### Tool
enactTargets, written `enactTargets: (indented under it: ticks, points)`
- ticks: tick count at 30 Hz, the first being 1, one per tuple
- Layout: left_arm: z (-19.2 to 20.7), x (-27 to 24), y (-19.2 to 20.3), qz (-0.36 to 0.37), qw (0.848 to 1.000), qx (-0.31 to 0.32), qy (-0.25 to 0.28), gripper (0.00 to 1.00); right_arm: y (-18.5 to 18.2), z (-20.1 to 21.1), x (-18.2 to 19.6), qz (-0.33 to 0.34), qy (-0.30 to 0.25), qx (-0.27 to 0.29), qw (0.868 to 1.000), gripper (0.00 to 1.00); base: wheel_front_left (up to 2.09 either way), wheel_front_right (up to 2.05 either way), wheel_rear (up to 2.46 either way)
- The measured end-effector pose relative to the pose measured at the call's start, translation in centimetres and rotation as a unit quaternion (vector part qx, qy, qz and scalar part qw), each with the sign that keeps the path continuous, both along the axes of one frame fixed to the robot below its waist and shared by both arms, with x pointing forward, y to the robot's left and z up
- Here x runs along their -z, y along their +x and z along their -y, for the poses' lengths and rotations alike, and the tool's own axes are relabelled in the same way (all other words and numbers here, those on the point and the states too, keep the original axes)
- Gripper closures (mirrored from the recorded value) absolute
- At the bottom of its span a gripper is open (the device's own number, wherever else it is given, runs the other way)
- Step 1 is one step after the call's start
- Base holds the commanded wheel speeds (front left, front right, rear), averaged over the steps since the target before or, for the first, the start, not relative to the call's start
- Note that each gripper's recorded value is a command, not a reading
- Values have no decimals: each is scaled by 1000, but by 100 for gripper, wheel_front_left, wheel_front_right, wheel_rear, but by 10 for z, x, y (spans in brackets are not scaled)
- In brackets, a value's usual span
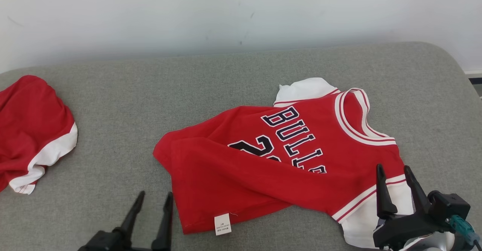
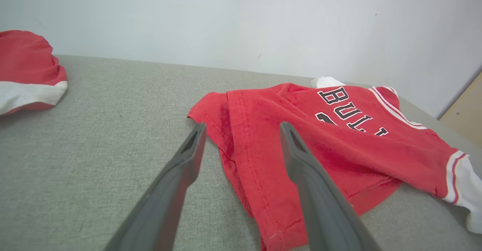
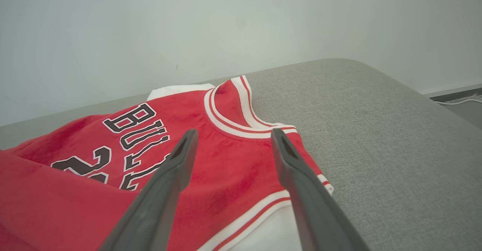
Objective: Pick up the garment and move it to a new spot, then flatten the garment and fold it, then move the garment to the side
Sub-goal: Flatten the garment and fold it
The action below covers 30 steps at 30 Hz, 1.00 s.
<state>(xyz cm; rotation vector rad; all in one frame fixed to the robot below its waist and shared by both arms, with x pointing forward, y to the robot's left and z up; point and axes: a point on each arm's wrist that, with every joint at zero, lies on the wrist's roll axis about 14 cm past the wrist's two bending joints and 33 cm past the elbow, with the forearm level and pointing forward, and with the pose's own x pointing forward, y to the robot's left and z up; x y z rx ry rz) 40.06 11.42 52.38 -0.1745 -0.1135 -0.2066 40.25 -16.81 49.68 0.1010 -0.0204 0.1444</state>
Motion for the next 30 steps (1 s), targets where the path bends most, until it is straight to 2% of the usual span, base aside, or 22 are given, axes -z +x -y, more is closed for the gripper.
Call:
enactTargets:
  ticks: [7, 11, 23, 30]
  points:
    - [-44, -22, -6, 36, 996, -85, 4, 0, -4, 5, -5, 12, -3, 6, 1000, 0, 0, 0, 0]
    - [-66, -29, -16, 48, 991, -121, 25, 0, -9, 6, -10, 22, -5, 5, 1000, 0, 0, 0, 0]
    - [-101, -26, -52, 45, 982, -174, 63, 0, -31, -6, -20, 37, -12, -12, 999, 0, 0, 0, 0]
    - [-115, -28, -66, 47, 978, -192, 60, 0, -37, -5, -27, 43, -17, -11, 999, 0, 0, 0, 0]
